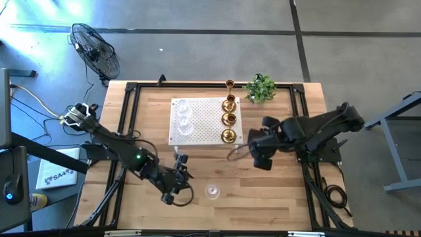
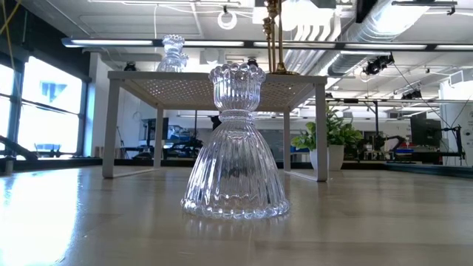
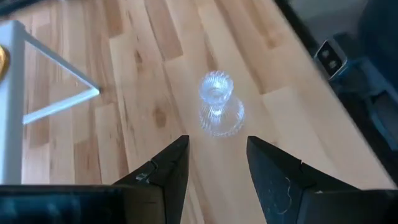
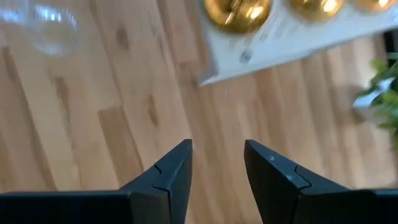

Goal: Pick & Place candle stick holders
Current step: Put the transparent glass candle holder on the shelf aligned with the other transparent glass candle holder

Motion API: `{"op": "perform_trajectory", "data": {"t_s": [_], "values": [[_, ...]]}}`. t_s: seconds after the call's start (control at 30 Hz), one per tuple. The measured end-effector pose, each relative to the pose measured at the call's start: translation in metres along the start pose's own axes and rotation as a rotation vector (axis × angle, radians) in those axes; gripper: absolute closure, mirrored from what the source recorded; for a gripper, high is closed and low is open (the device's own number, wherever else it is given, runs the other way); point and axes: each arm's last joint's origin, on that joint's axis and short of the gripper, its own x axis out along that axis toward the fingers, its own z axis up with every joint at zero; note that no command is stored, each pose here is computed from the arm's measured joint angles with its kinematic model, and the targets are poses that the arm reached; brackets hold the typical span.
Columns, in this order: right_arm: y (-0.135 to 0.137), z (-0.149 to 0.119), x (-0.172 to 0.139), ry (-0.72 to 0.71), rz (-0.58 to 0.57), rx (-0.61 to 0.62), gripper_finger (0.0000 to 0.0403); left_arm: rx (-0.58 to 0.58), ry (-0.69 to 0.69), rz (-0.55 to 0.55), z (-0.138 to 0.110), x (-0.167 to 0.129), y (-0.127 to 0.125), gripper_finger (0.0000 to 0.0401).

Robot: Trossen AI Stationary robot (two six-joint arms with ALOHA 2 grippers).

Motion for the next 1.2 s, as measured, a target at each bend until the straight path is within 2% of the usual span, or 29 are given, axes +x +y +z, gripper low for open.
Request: {"op": "perform_trajectory", "data": {"t_s": [0.2, 0.33, 0.53, 0.77, 1.0, 1.1, 1.2], "values": [[0.026, -0.028, 0.017, 0.077, -0.023, -0.005, 0.0265, 0.067, 0.088, 0.053, -0.002, 0.02, 0.002, 0.0245], [0.04, -0.045, 0.025, 0.105, -0.041, -0.002, 0.0265, 0.059, 0.104, 0.059, 0.016, 0.026, 0.007, 0.0245], [0.053, -0.062, 0.03, 0.105, -0.049, -0.013, 0.0265, 0.142, 0.182, -0.033, 0.039, 0.035, 0.004, 0.0245], [0.063, -0.072, 0.028, 0.059, -0.062, -0.022, 0.0265, 0.194, 0.207, -0.105, 0.065, 0.053, -0.005, 0.0245], [0.07, -0.075, 0.026, 0.024, -0.039, -0.029, 0.0265, 0.177, 0.317, -0.147, 0.068, 0.074, -0.004, 0.0245], [0.072, -0.074, 0.025, 0.01, -0.025, -0.027, 0.0265, 0.165, 0.333, -0.158, 0.067, 0.084, 0.002, 0.0245], [0.073, -0.074, 0.025, -0.006, -0.029, -0.025, 0.0265, 0.139, 0.32, -0.216, 0.067, 0.094, 0.004, 0.0245]]}}
